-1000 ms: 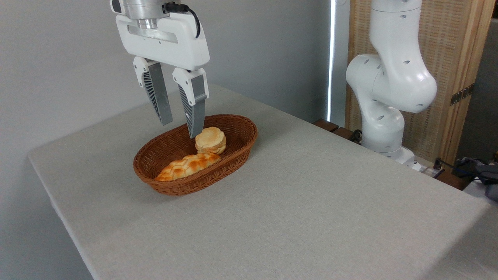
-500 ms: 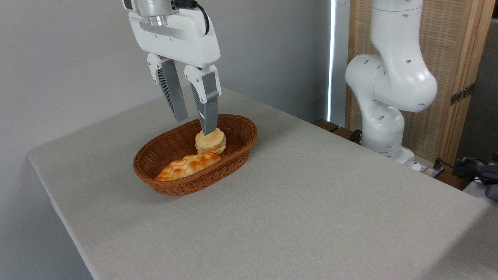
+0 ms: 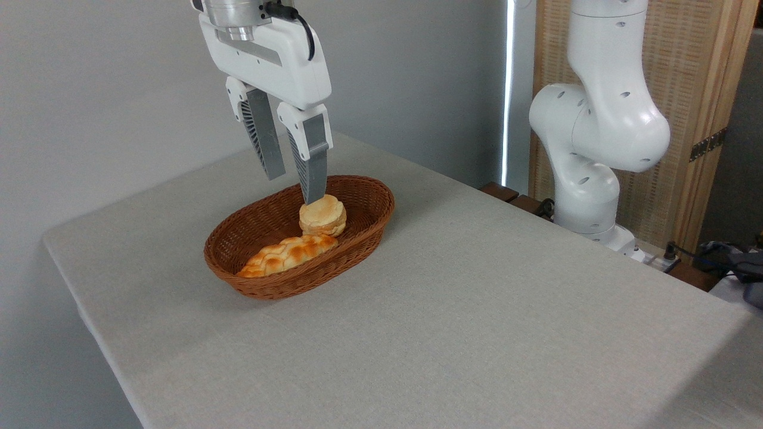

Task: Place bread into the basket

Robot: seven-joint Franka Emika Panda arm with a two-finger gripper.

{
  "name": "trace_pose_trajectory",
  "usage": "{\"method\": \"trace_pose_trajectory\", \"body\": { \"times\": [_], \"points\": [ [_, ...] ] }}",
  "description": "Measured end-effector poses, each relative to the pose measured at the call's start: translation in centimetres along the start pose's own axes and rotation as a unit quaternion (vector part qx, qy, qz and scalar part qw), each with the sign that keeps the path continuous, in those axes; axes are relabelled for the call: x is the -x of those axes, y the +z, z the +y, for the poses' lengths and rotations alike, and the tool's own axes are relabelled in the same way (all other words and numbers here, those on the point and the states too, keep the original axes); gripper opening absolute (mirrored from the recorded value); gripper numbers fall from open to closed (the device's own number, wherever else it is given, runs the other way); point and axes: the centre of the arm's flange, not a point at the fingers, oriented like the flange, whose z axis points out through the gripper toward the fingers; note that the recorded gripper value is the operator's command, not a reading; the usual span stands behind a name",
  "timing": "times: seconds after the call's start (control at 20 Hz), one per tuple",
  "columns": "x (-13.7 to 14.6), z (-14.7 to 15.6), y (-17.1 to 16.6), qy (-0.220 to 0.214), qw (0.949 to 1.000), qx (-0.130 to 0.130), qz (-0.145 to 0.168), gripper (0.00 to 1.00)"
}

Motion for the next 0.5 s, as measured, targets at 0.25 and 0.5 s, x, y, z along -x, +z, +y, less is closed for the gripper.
{"method": "trace_pose_trajectory", "body": {
  "times": [0.25,0.5],
  "points": [
    [0.30,-0.39,-0.05,-0.006,0.9999,0.006,0.006,1.00],
    [0.32,-0.41,-0.06,-0.010,0.9999,0.006,0.006,1.00]
  ]
}}
